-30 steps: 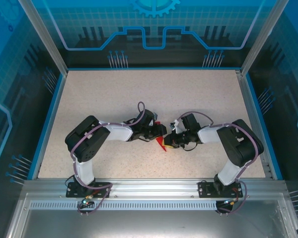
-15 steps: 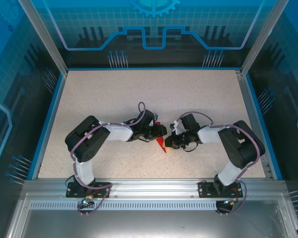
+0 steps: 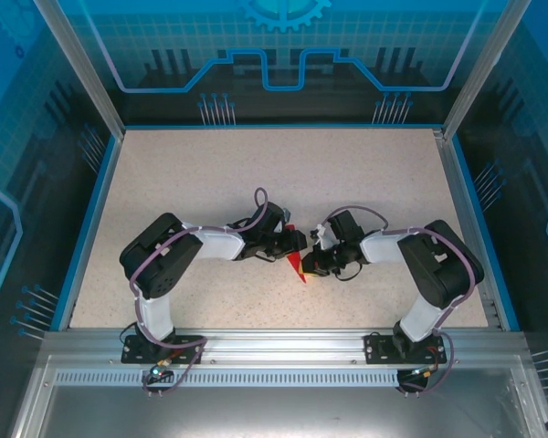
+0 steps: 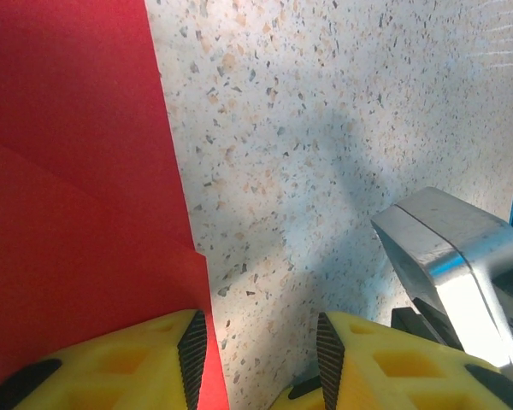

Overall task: Fold a paper plane with a square sheet of paper (pick it up from the middle)
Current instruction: Fold the wing for the fifth time at the center of the table.

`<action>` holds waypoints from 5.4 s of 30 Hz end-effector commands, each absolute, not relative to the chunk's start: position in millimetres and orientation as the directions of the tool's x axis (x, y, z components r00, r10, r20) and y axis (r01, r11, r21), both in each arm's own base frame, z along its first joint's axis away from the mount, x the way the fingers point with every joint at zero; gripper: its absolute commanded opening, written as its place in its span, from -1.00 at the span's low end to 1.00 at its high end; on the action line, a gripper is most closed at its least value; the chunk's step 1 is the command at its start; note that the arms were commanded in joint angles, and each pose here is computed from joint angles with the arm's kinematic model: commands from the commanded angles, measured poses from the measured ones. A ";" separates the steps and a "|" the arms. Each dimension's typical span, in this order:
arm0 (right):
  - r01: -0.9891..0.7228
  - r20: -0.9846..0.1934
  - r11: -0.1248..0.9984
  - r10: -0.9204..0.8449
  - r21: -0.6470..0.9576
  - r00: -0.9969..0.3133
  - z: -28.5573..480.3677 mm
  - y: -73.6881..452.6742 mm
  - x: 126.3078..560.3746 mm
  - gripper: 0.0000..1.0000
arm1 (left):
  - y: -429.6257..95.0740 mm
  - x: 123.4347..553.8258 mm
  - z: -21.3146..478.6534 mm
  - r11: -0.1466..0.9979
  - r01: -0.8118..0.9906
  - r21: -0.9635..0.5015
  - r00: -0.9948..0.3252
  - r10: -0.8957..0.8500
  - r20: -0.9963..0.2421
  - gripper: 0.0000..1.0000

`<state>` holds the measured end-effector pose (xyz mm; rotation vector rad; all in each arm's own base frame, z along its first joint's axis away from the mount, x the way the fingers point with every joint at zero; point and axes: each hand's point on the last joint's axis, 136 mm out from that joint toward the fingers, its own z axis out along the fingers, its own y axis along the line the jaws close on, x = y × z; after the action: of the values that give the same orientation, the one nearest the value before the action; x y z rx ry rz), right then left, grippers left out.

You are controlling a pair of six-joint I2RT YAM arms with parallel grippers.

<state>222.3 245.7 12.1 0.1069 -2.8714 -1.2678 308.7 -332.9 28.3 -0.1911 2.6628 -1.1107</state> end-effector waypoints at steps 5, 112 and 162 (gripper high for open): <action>-0.056 0.039 0.715 -0.116 0.697 -0.992 3.7 237.7 192.7 -0.80 | -324.8 298.1 10.5 0.746 -0.059 -0.663 -0.971 -0.196 -0.135 -0.14; 0.072 0.096 0.738 0.010 0.671 -0.995 -15.6 198.3 185.2 -0.94 | -322.7 296.5 3.2 0.782 -0.067 -0.619 -0.979 -0.172 -0.111 -0.18; 0.071 0.008 0.679 0.096 0.730 -0.995 1.3 225.3 228.2 -0.95 | -327.9 305.5 17.6 0.781 -0.025 -0.624 -0.976 -0.155 -0.155 -0.16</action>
<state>240.5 236.4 10.7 -0.0960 -2.9034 -1.3324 306.7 -333.4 27.7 -0.1444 2.7410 -1.0288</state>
